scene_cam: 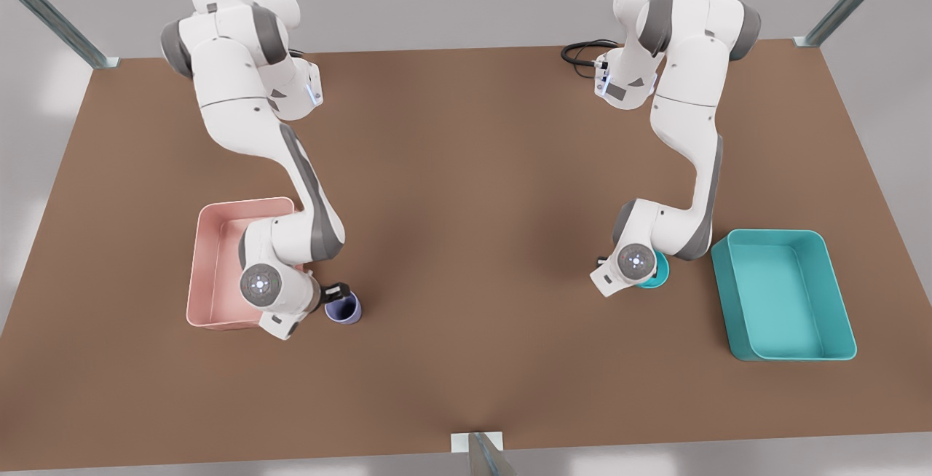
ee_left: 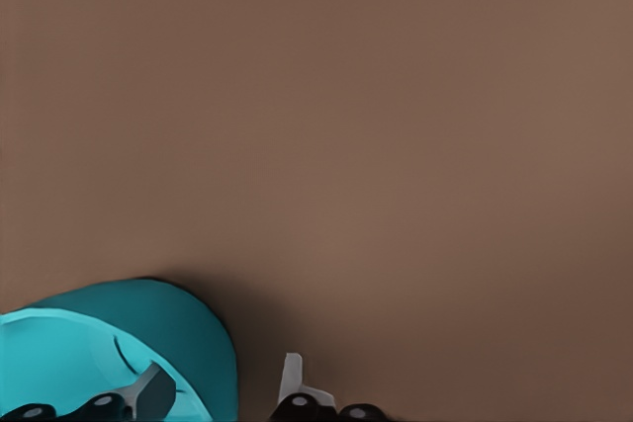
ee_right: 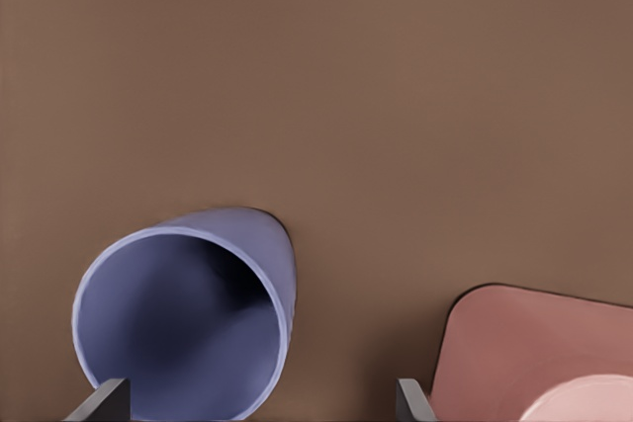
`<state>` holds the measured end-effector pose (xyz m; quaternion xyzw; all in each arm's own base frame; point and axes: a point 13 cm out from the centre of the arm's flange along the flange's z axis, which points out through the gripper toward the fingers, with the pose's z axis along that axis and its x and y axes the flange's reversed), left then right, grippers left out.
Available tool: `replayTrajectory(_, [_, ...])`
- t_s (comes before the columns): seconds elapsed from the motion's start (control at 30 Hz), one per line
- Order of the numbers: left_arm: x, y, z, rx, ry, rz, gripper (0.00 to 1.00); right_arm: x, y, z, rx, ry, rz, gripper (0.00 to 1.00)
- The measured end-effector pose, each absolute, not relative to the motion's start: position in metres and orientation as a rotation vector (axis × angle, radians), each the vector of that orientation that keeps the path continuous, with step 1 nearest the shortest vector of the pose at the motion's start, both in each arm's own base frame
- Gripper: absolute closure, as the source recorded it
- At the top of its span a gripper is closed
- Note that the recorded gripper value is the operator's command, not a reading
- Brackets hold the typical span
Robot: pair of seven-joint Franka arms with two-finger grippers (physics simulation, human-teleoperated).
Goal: Put the bowls and cups in different boxes
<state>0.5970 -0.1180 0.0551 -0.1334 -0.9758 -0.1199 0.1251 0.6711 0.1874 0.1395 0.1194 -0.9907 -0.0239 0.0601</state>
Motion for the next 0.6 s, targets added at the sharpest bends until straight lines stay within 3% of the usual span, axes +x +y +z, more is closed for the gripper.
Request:
replayTrajectory(0.1, [0.602,-0.118,0.061,-0.363,-2.868,-0.359,0.79,0.676,0.190,0.135,0.355,-3.018,-0.073,0.00])
replayTrajectory(0.27, [0.613,-0.115,0.087,-0.308,-2.913,-0.352,0.79,0.685,0.178,0.121,0.313,-3.036,-0.066,0.00])
replayTrajectory(0.43, [0.642,-0.062,0.197,-0.123,-3.036,-0.346,0.79,0.682,0.174,0.089,0.294,-3.021,-0.052,0.00])
replayTrajectory(0.47, [0.652,-0.039,0.224,-0.051,-3.066,-0.342,0.79,0.682,0.175,0.087,0.294,-3.022,-0.052,0.13])
replayTrajectory(0.5, [0.664,-0.010,0.249,0.034,-3.095,-0.340,0.79,0.682,0.176,0.086,0.295,-3.024,-0.052,0.42])
replayTrajectory(0.53, [0.671,0.024,0.268,0.124,-3.110,-0.341,0.79,0.683,0.178,0.086,0.295,-3.027,-0.053,0.56])
replayTrajectory(0.6, [0.673,0.085,0.281,0.276,-3.099,-0.344,0.79,0.684,0.181,0.088,0.298,-3.034,-0.062,0.72])
